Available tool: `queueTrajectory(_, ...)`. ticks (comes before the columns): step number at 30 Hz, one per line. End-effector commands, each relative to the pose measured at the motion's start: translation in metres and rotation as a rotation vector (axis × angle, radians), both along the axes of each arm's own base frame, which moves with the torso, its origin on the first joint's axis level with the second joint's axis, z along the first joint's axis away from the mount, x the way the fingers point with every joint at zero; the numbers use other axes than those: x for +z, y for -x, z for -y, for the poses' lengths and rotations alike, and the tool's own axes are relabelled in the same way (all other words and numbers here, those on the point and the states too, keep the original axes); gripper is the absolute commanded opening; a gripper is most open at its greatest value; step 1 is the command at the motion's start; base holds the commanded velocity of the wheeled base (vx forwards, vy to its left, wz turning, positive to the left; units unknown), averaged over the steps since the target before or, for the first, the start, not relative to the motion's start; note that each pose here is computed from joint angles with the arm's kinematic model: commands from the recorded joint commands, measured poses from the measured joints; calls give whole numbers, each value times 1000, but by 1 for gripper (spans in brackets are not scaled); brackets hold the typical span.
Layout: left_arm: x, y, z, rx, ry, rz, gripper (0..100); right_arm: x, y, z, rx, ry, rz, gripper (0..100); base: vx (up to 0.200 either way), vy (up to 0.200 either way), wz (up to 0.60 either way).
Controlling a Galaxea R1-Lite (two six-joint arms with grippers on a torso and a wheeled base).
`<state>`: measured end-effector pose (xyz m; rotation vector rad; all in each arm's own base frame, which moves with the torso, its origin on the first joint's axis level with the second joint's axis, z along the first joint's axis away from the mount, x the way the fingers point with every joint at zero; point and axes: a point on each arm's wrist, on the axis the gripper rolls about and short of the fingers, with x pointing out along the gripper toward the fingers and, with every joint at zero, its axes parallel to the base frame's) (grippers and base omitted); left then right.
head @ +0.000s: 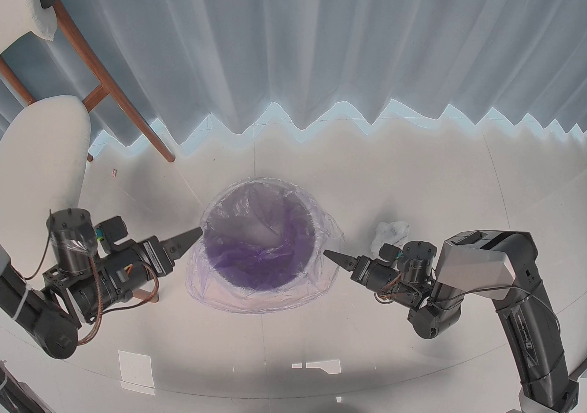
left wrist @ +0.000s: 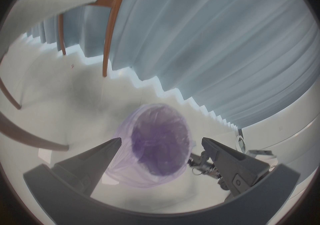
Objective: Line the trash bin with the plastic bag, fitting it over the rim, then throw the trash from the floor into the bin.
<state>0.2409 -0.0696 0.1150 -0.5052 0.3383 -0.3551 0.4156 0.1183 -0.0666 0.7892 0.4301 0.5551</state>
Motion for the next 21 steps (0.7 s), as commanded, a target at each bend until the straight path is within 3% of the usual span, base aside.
queueTrajectory(1,60,15,-5,5,59,213,100,0,6,-11,28,6,-21,100,0,0,0)
queueTrajectory(8,139,54,-13,-19,121,383,100,-1,10,-19,44,3,-36,100,0,0,0)
queueTrajectory(12,166,66,-16,-41,170,397,100,4,10,-18,36,-18,-43,100,0,0,0)
queueTrajectory(13,177,70,-17,-63,232,396,100,4,12,-15,28,-29,-67,100,0,0,0)
queueTrajectory(17,189,70,-17,-128,348,368,100,7,12,-15,24,-33,-91,100,0,0,0)
queueTrajectory(21,187,68,-27,-146,351,350,100,4,12,-15,24,-31,-94,100,0,0,0)
